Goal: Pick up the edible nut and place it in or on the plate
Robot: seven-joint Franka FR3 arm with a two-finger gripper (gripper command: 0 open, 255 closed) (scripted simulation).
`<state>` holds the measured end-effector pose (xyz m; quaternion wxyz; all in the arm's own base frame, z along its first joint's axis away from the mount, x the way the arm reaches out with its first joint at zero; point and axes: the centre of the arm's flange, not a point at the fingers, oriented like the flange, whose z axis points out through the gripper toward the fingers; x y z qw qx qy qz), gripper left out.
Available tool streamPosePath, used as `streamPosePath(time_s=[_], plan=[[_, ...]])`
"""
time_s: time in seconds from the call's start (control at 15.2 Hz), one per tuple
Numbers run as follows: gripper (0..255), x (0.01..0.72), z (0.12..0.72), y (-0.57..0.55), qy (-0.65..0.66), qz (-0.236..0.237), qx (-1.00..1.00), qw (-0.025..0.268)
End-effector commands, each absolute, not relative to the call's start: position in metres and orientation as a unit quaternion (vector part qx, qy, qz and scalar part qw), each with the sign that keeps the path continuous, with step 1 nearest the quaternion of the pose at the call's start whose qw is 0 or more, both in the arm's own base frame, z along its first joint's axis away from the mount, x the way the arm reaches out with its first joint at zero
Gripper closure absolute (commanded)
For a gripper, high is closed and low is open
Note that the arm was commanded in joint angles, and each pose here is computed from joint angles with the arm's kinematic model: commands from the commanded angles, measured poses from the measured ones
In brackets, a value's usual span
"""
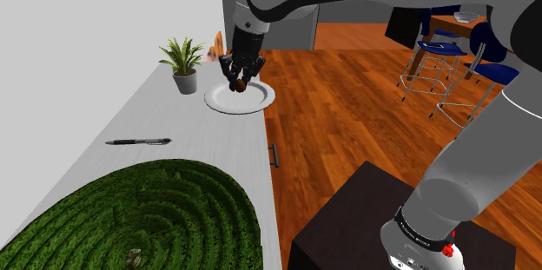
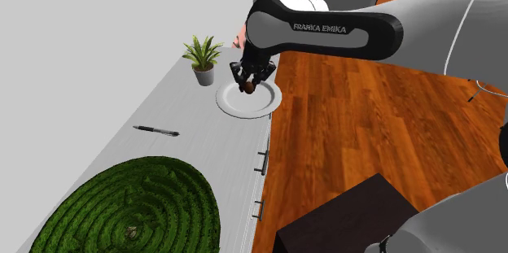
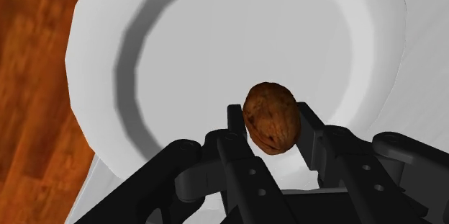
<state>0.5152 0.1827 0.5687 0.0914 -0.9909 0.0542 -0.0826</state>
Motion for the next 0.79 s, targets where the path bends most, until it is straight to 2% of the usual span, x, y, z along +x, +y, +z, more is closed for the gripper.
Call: streamPosePath(time_s=[0.0,0.4,0.46,0.73], plan=[[255,0.5156,0.5651,0.1824,0.054,-0.083,-0.991,0.091],[255,0.5156,0.5652,0.1824,0.054,-0.083,-0.991,0.091],[0,0.5156,0.5652,0.1824,0.054,-0.083,-0.991,0.091],[0,0.5156,0.5651,0.1824,0.054,-0.083,-0.991,0.091]])
